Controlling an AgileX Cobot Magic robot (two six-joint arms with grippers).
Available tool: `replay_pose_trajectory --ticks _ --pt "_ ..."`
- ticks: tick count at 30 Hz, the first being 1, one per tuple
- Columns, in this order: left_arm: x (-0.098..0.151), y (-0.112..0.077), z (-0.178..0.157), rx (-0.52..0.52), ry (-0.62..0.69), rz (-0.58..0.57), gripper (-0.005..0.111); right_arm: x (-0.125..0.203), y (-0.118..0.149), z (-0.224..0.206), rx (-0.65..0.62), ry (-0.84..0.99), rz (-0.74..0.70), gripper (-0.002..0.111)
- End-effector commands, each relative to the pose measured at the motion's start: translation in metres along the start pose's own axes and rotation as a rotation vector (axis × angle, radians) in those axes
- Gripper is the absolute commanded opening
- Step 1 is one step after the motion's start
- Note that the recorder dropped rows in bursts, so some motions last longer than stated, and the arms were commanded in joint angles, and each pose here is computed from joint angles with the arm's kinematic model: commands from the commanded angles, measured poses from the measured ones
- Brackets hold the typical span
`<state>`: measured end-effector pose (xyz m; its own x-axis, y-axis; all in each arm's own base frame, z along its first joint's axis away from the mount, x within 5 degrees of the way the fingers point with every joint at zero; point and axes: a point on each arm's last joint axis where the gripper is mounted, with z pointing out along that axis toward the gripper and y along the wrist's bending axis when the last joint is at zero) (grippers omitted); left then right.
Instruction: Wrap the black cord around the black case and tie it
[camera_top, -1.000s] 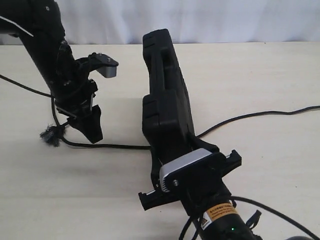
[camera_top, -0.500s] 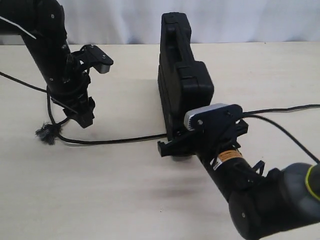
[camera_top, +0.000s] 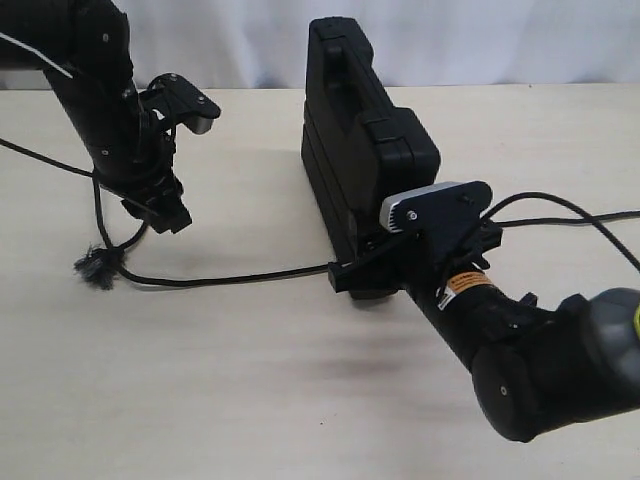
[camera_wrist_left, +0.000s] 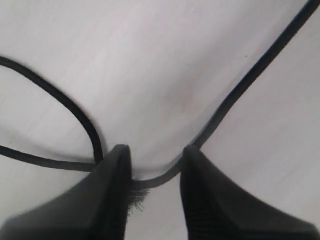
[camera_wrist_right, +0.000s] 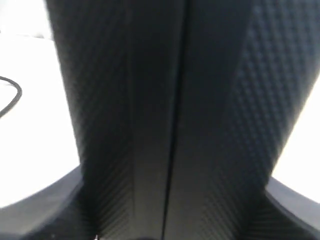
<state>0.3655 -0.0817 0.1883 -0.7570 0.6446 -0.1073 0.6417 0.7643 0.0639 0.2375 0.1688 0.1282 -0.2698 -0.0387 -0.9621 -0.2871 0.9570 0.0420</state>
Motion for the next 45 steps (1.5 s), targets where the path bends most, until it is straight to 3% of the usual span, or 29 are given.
replay_pose_trajectory --ticks 1,6,10,16,21,23,25,28,29,32,33,37,40,42,43,45 --pt "0.002 -0.001 -0.004 -0.021 0.021 0.018 0.014 -0.02 0.001 -0.012 -0.033 0.016 -0.037 0.004" --pt "0.003 -0.001 -0.004 -0.024 0.028 0.02 0.001 -0.053 0.0 -0.035 -0.079 -0.031 -0.064 0.004" --pt "0.003 -0.001 -0.004 -0.02 0.033 0.019 0.001 -0.062 -0.009 -0.061 -0.097 -0.055 -0.047 0.004" --pt "0.003 -0.002 -0.004 -0.012 0.031 0.012 0.001 -0.041 -0.004 -0.097 -0.139 0.004 -0.064 0.004" --pt "0.003 -0.006 -0.003 0.038 0.034 -0.019 0.001 -0.023 0.006 -0.104 -0.073 0.092 -0.107 0.004" --pt "0.005 -0.007 -0.003 0.04 0.054 -0.101 0.002 -0.012 0.01 -0.1 -0.068 0.122 -0.109 0.004" --pt "0.007 -0.002 -0.003 -0.009 0.074 -0.158 0.008 -0.003 0.01 -0.092 -0.029 0.123 -0.083 0.004" --pt "0.01 0.004 -0.003 -0.083 0.104 -0.257 0.03 0.009 0.015 -0.085 -0.048 0.122 -0.074 0.004" --pt "0.013 0.009 -0.004 -0.156 0.13 -0.319 0.041 0.015 0.016 -0.079 -0.022 0.125 -0.063 0.004" --pt "0.022 0.025 -0.008 -0.311 0.174 -0.406 0.048 0.018 0.027 -0.066 -0.016 0.131 -0.077 0.004" --pt "0.026 0.03 -0.008 -0.314 0.178 -0.449 0.049 0.017 0.032 -0.058 -0.011 0.126 -0.069 0.004" --pt "0.053 0.066 0.019 -0.144 0.188 -0.701 0.049 0.016 0.013 -0.03 0.099 0.148 -0.025 0.004" --pt "0.059 0.062 0.043 0.114 0.057 -0.715 0.049 0.014 0.004 -0.024 0.088 0.156 -0.04 0.004" --pt "0.049 0.053 0.042 0.205 0.01 -0.766 0.049 0.014 0.004 -0.024 0.087 0.151 -0.039 0.004" --pt "0.044 0.049 0.045 0.213 0.001 -0.775 0.049 0.014 0.004 -0.024 0.087 0.151 -0.039 0.004" --pt "0.043 0.049 0.06 0.197 0.039 -0.914 0.049 0.015 0.005 -0.024 0.081 0.161 -0.041 0.004"
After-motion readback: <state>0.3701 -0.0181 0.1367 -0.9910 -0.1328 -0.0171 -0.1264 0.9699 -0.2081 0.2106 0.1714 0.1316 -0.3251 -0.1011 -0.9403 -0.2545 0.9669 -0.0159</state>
